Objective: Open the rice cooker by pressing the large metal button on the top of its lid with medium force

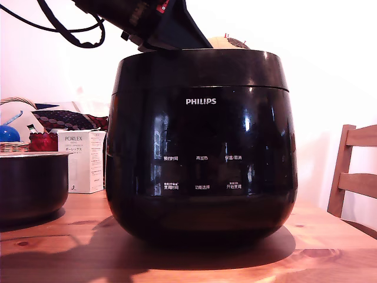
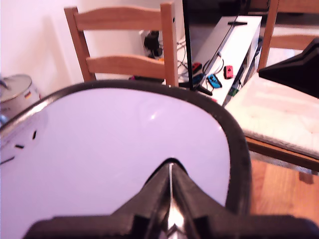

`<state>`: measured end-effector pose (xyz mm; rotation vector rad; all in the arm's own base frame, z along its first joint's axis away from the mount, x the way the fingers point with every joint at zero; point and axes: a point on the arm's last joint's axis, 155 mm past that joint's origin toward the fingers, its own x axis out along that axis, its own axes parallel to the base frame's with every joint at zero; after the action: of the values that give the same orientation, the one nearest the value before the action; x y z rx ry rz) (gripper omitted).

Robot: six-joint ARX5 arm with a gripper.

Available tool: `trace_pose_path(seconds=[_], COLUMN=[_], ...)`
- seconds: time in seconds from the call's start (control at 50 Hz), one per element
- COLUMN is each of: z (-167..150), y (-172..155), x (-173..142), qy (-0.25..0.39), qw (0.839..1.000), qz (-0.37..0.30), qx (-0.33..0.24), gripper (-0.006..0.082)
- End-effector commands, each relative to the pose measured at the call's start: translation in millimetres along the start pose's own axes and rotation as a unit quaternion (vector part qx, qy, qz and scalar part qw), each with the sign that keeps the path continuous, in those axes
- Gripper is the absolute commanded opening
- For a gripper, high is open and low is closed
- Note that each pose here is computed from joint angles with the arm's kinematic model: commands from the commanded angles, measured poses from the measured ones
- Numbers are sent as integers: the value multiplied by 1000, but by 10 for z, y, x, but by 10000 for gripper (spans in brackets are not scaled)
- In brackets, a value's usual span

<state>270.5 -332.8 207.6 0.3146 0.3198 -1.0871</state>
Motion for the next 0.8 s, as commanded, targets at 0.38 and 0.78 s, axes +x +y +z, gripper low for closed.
trace_pose_path(seconds=[0.38, 0.78], z=[-675, -212], y=[55, 201], x=[149, 149], qy=[72, -24], qw=[996, 997], qz=[7, 15], qx=[-51, -76], gripper=[-20, -20])
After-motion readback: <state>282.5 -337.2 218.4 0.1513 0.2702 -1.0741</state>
